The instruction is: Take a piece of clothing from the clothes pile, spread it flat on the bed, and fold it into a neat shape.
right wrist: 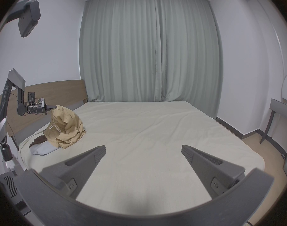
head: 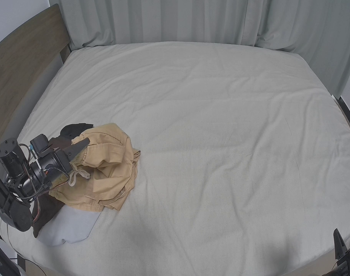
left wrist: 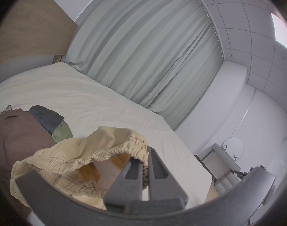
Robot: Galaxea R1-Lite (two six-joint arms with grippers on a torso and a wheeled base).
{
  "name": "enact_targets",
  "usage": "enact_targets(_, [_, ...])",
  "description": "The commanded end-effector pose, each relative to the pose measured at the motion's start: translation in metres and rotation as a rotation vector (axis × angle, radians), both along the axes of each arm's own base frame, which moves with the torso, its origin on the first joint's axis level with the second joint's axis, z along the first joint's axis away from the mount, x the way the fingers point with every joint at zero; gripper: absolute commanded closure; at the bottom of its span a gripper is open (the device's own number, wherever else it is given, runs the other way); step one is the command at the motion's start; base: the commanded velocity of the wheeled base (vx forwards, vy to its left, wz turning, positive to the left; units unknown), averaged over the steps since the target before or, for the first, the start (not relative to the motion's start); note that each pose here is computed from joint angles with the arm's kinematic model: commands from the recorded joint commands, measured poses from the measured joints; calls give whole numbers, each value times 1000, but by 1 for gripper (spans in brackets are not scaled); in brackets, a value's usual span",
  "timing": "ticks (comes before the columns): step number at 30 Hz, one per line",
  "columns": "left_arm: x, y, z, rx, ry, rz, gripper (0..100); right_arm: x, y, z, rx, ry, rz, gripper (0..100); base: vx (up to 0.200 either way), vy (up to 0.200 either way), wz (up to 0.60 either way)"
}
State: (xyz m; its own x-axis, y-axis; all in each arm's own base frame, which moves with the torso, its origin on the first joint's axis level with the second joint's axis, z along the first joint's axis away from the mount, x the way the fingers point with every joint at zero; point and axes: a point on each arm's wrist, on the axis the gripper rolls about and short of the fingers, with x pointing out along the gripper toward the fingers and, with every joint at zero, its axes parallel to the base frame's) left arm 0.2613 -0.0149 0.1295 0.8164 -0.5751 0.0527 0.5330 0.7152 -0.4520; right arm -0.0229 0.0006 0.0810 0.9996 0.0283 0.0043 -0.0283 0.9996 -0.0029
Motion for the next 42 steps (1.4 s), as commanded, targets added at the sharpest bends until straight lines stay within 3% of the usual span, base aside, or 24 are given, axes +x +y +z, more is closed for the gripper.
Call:
enact_targets(1, [-3, -1, 6, -9, -17, -5, 100, 0, 0, -5, 0, 1, 1, 0, 0, 0, 0])
enact_targets(4, [-9, -10, 16, -64, -17, -25, 100, 0, 0, -5, 0, 1, 1, 0, 0, 0, 0])
enact_targets(18, [-27, -61, 38, -334, 15, 127, 100, 0, 0, -5, 1, 1, 1, 0, 0, 0, 0])
enact_targets(19, [-33, -70, 46, -435, 21, 164, 100, 0, 0, -5, 1, 1, 1, 0, 0, 0, 0])
enact_targets(26, [-44, -90, 60, -645, 24, 273, 100, 0, 0, -5, 1, 3, -1, 0, 0, 0, 0])
enact_targets(31, [-61, -94, 77, -721, -8, 225, 100, 0, 0, -5, 1, 3, -1, 0, 0, 0, 0])
enact_targets(42, [-89, -102, 110, -791, -87, 106, 100, 0, 0, -5, 1, 3, -1, 0, 0, 0, 0])
